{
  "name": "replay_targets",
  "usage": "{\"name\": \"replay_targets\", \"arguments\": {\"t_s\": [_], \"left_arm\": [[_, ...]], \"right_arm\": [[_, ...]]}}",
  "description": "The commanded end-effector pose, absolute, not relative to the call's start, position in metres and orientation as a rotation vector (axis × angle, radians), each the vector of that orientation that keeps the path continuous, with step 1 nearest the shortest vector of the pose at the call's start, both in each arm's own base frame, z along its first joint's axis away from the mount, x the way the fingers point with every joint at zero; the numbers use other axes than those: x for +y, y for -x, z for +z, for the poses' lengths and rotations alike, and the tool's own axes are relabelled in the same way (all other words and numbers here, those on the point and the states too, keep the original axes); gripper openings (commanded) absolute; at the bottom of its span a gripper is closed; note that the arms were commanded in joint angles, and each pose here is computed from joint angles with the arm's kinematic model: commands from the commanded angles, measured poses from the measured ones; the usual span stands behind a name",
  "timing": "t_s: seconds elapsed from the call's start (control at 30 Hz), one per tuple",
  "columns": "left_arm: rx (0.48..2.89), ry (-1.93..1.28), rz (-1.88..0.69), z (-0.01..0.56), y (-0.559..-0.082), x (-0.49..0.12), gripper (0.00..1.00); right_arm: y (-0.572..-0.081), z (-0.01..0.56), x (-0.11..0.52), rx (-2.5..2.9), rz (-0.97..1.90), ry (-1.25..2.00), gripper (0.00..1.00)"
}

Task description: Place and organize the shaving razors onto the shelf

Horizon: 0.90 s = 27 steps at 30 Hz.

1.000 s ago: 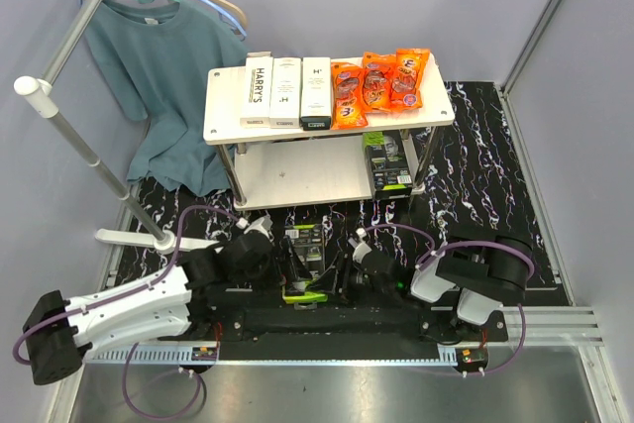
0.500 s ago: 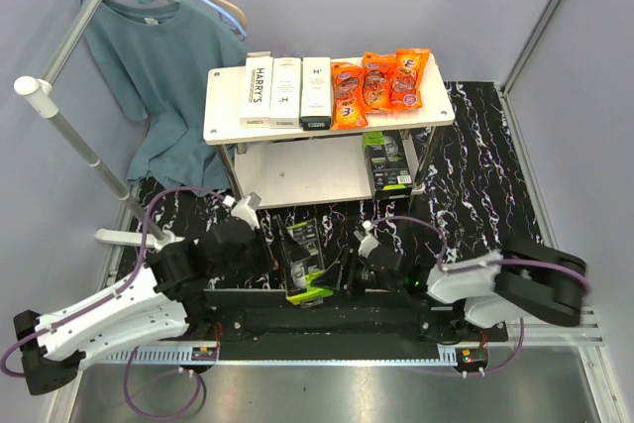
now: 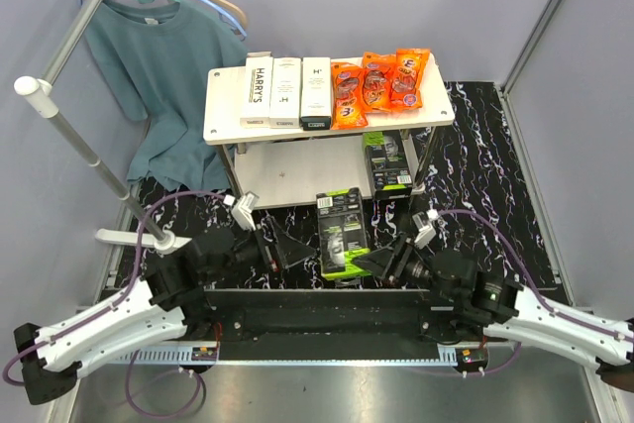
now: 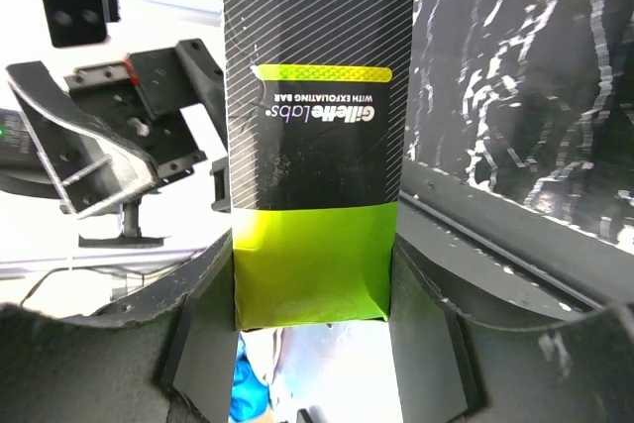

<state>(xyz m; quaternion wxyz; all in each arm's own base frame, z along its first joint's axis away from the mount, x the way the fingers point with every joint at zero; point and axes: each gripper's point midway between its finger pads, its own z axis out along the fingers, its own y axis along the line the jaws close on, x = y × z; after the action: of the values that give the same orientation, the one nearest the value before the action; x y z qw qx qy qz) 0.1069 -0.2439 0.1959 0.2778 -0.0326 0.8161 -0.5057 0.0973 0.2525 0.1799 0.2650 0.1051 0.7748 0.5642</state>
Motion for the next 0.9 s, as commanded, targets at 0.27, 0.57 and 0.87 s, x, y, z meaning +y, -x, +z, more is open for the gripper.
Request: {"name": "replay_targets", "arguments": {"t_s": [0.27,0.57,0.87], "left_arm": [[1.966,-0.097,-1.688,0.247,-0.100,-0.296,0.99],[2.032,-0.040,-1.723,0.217,-0.094,-0.313,0.99],[1.947,0.013,-1.881,0.218,-0.090,-0.325,0.96]], "right_arm": [[-0.110,0.239,0.217,1.861,1.551,-0.361,0.17],[-0.111,0.278,0.224,1.770,1.600,-0.305,0.17],[-0.109,0.290,0.231,1.722,1.669,-0.294,0.17]]}}
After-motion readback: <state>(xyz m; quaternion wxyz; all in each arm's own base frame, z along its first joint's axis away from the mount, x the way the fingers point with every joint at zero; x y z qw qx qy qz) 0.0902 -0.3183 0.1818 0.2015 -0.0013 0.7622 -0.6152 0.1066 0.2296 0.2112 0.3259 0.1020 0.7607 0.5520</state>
